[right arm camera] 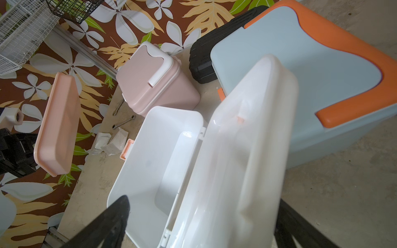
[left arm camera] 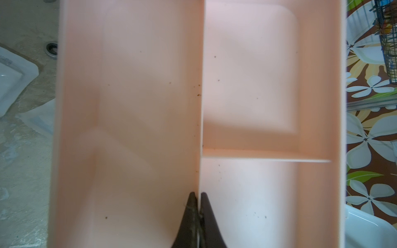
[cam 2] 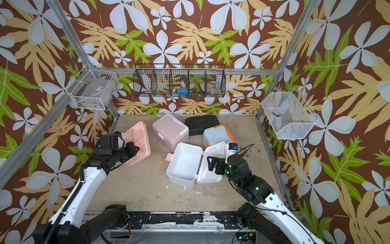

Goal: Open first aid kits and take out gauze
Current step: Place the compartment layer in the first aid kit, then close the lid of the first aid kit.

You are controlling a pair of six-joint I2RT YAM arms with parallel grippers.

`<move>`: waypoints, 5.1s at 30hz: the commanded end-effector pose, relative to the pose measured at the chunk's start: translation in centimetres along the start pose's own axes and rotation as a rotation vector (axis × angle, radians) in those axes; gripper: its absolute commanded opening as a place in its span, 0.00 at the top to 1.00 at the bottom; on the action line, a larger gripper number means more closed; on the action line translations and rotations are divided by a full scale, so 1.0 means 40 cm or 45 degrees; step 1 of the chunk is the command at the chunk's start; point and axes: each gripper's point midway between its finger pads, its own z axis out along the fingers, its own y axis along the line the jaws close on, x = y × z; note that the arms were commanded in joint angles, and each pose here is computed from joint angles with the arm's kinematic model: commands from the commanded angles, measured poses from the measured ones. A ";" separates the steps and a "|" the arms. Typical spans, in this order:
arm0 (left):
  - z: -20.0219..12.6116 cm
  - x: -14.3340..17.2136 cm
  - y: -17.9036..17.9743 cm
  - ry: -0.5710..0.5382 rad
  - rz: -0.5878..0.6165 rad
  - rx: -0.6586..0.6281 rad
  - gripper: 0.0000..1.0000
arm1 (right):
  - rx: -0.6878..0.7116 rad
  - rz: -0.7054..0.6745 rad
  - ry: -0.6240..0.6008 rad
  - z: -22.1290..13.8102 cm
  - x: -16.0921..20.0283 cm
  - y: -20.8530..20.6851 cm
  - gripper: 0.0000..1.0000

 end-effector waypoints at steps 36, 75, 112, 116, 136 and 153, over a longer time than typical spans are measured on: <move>-0.005 0.172 -0.347 0.108 0.389 0.197 1.00 | -0.082 -0.144 0.032 0.014 0.019 0.025 0.00; 0.178 0.390 -0.418 0.343 1.047 -0.316 1.00 | -0.141 -0.186 0.054 -0.003 0.073 0.007 0.00; 0.174 0.530 -0.339 0.465 0.961 -0.309 1.00 | -0.152 -0.153 0.061 0.004 0.078 0.009 0.00; 0.178 0.541 -0.329 0.482 0.953 -0.314 1.00 | -0.153 -0.153 0.060 0.003 0.077 0.010 0.00; 0.172 0.640 -0.372 0.615 0.821 -0.107 0.75 | -0.220 -0.165 0.031 -0.030 0.029 0.059 0.00; 0.110 0.621 -0.483 0.567 0.673 0.189 0.52 | -0.427 -0.208 0.024 -0.067 -0.019 0.164 0.00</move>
